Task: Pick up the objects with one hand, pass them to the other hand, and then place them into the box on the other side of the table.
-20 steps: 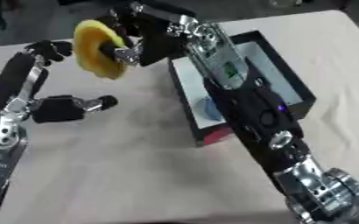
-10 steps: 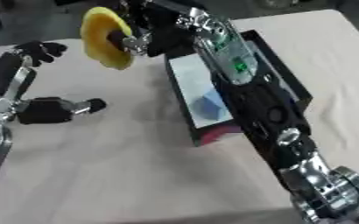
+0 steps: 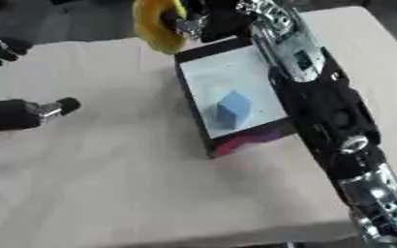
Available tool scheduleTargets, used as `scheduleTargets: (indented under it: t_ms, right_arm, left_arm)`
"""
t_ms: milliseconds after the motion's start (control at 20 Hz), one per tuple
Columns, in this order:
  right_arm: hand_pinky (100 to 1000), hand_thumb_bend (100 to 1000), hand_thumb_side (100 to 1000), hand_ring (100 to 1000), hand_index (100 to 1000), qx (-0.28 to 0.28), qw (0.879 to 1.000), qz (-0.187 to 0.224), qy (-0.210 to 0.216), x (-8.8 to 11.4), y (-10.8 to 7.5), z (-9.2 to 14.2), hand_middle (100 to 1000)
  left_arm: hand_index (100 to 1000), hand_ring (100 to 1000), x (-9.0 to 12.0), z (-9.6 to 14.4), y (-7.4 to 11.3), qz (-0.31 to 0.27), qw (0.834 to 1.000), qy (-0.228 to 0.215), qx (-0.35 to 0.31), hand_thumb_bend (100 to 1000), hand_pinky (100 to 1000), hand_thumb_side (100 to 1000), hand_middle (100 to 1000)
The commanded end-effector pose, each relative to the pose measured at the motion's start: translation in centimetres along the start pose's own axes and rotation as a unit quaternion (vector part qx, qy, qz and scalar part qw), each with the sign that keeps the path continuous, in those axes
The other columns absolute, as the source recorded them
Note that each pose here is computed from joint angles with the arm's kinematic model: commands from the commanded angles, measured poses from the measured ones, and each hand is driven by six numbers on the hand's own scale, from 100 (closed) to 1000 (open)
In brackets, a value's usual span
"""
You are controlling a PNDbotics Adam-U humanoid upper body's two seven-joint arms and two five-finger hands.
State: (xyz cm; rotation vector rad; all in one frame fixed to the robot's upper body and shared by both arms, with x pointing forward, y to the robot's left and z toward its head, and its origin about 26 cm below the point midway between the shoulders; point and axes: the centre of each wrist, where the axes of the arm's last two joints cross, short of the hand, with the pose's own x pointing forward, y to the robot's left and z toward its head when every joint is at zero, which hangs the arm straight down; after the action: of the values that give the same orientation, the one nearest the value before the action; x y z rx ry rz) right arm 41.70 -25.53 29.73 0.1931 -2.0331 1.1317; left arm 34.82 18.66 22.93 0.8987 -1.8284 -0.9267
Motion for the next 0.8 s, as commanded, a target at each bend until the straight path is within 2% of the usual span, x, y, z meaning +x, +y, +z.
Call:
scheduleTargets:
  t_ms: [50, 400, 800]
  right_arm:
    - [940, 167, 189, 1000, 583, -0.006, 0.999, 0.030, 0.007, 1.0, -2.2, 1.6, 254]
    - [939, 164, 203, 1000, 591, -0.024, 0.997, 0.059, 0.043, 0.1, -4.7, 4.9, 259]
    - [934, 153, 223, 1000, 609, -0.040, 0.991, 0.097, 0.079, -1.4, -6.0, 7.5, 273]
  left_arm:
    - [823, 767, -0.7, 0.2, 2.0, -0.008, 1.000, 0.005, 0.030, 754, 810, 512, 722]
    - [820, 761, -1.8, 0.6, 3.3, 0.001, 0.998, 0.025, 0.056, 741, 807, 519, 721]
    - [816, 758, -2.4, 0.8, 4.2, 0.009, 0.996, 0.038, 0.080, 742, 807, 519, 718]
